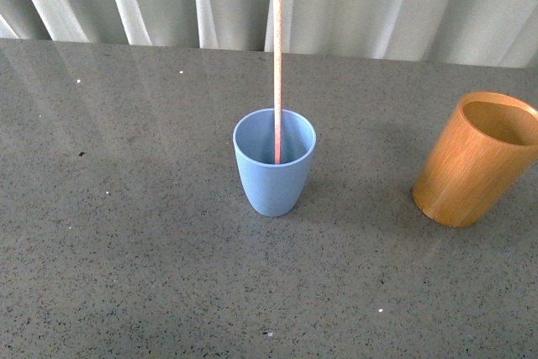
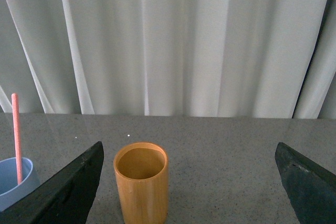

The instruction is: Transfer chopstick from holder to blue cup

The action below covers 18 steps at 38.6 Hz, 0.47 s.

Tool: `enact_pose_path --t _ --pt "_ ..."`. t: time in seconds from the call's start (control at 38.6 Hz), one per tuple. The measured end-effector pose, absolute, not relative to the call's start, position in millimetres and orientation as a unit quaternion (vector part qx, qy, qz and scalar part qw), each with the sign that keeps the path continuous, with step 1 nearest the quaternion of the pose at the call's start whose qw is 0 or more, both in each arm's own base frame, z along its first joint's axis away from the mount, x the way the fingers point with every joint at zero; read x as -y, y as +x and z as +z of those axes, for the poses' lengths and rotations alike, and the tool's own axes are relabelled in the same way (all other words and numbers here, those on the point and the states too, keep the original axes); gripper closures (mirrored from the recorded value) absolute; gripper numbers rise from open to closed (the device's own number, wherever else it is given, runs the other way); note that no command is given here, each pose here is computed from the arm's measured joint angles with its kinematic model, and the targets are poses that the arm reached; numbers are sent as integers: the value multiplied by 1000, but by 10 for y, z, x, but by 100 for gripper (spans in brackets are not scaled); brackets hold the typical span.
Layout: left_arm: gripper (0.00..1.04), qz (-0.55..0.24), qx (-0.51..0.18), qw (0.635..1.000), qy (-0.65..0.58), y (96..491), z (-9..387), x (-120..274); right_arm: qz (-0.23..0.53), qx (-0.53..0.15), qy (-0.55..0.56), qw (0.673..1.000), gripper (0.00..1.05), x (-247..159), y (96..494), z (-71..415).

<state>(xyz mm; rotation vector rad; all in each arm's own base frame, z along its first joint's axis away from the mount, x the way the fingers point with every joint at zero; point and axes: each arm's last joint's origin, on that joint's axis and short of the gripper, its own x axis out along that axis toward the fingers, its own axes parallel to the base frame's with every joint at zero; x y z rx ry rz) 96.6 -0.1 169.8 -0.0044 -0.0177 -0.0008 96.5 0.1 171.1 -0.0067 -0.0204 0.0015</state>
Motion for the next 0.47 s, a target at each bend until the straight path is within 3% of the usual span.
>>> enact_pose_path --t 0.47 --pt "7 0 9 1000 -2 966 1698 1 1 10 -3 1000 10 -1 965 1711"
